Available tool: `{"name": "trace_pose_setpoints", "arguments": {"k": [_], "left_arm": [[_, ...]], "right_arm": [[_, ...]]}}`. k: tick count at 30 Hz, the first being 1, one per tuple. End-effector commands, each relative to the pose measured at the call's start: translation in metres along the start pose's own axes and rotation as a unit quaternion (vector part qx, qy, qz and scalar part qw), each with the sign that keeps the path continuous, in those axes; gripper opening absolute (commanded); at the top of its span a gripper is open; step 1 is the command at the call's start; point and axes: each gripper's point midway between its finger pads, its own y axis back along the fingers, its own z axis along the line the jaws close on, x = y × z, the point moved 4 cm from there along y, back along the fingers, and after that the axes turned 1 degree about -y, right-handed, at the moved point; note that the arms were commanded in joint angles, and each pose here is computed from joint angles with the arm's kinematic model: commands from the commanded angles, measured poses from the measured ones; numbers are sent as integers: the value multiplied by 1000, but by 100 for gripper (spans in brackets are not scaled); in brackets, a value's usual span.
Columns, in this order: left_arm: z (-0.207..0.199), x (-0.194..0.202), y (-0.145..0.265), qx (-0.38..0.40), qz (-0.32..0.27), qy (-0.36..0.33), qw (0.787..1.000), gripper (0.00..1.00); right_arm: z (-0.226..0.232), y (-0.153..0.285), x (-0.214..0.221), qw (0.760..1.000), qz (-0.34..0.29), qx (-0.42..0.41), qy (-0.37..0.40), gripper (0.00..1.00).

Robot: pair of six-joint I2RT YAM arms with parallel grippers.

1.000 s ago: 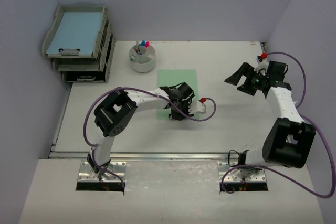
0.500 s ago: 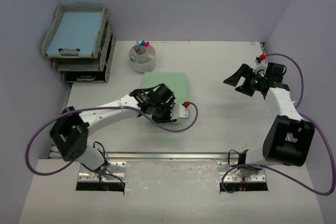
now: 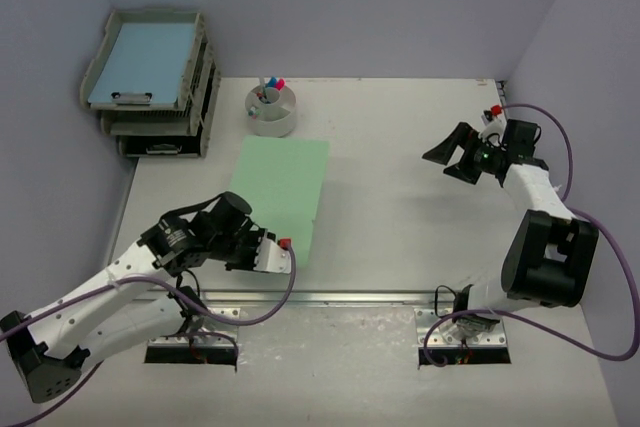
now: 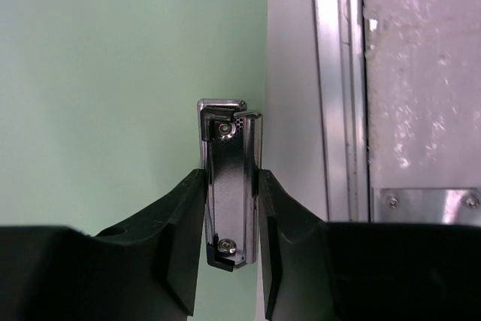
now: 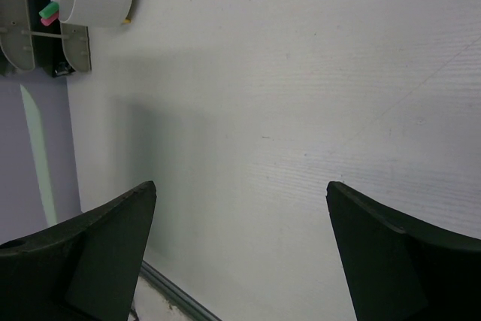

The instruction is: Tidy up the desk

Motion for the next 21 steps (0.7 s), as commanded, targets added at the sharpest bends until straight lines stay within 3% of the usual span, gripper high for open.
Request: {"name": "trace_pose_setpoints", "arguments": {"k": [1,9,16,21], "left_arm": [[-17,12,12,4,5,-7,1000,0],[-21,18,10,29,45,85,995,0],[8,46,25,4,96,163,982,0],[20,61,43,-1,127,174,977,0]], "right_arm": [[19,-1,-11,998,-16,-27,49,94],[26,-7,-14,998,-11,-33,61,94],[27,-13,-22,997,-10,-38,65,94],[25,-18,-23,997,-5,-43,65,94]]}}
